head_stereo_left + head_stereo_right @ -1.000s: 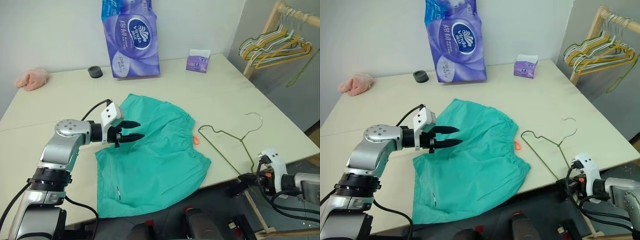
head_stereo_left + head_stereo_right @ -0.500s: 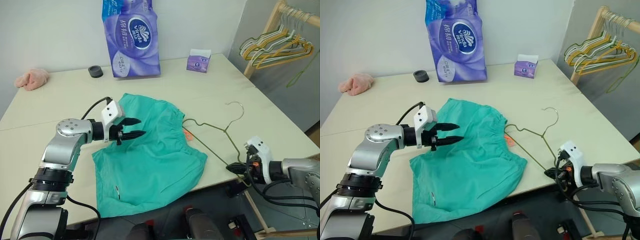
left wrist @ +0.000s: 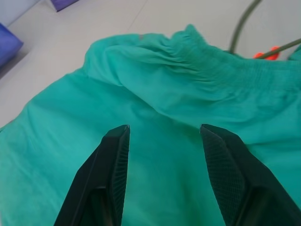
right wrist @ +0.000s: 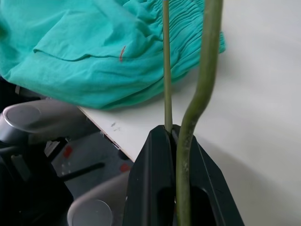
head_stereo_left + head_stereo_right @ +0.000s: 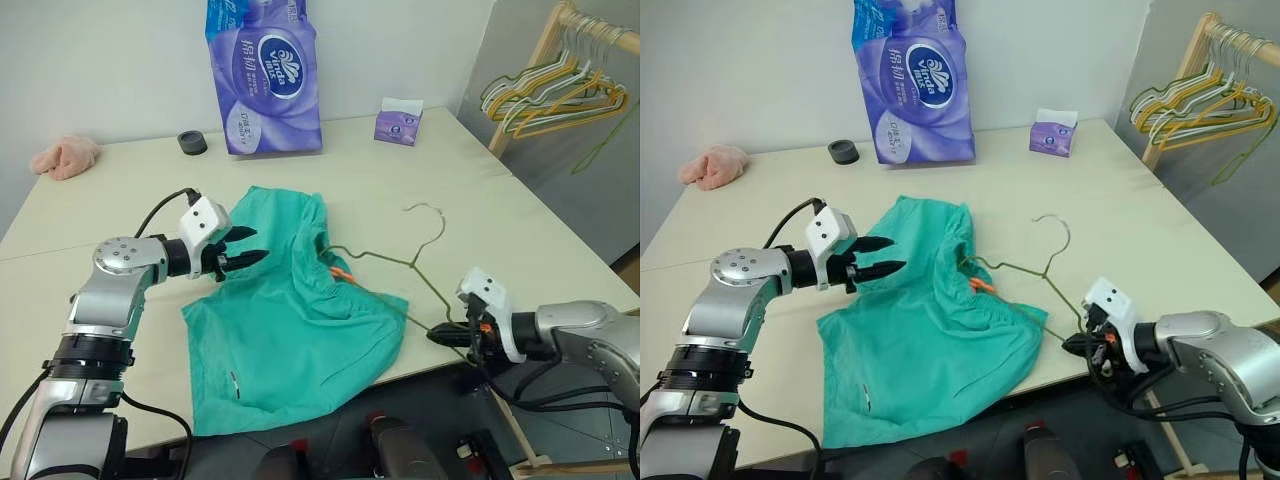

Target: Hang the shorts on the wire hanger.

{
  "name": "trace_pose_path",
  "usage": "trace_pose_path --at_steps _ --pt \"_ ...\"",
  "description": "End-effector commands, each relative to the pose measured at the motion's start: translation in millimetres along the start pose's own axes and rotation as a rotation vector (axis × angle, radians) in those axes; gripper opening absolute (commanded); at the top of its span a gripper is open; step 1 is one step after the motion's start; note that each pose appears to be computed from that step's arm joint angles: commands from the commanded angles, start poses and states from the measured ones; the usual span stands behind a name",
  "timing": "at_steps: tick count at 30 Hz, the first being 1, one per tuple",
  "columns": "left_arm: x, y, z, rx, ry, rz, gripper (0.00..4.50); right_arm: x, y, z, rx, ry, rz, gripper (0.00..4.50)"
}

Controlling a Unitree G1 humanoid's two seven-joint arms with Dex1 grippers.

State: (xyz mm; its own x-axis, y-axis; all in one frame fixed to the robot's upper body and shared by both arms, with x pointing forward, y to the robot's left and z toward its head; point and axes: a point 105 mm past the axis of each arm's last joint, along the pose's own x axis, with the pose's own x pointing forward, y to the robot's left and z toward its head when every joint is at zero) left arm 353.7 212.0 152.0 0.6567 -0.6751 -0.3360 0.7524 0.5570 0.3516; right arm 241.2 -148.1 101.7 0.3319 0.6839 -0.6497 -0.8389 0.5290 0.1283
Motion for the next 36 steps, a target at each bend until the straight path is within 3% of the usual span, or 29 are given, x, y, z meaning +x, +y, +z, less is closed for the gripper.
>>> trace_pose_path --at_steps 1,11,16,24,36 --pt "-7.9 11.3 5.9 0.053 -0.005 0.055 2.5 1.8 -0.7 6.5 -0.094 0.008 -0.025 0.0" --pt "-5.7 12.6 4.9 0.068 -0.007 0.067 2.5 6.8 -29.0 6.6 0.021 0.013 -0.098 0.0" --pt "-3.1 7.8 15.8 0.03 -0.075 0.038 2.5 8.9 -30.9 6.4 0.036 0.044 -0.058 0.0" --pt "-9.5 8.3 25.8 -0.061 -0.13 0.029 2.5 30.8 -22.5 28.5 0.198 -0.001 0.059 0.0" --pt "-10.8 11.0 28.3 -0.072 -0.144 0.061 2.5 64.3 -30.1 67.2 0.537 -0.166 0.011 0.0"
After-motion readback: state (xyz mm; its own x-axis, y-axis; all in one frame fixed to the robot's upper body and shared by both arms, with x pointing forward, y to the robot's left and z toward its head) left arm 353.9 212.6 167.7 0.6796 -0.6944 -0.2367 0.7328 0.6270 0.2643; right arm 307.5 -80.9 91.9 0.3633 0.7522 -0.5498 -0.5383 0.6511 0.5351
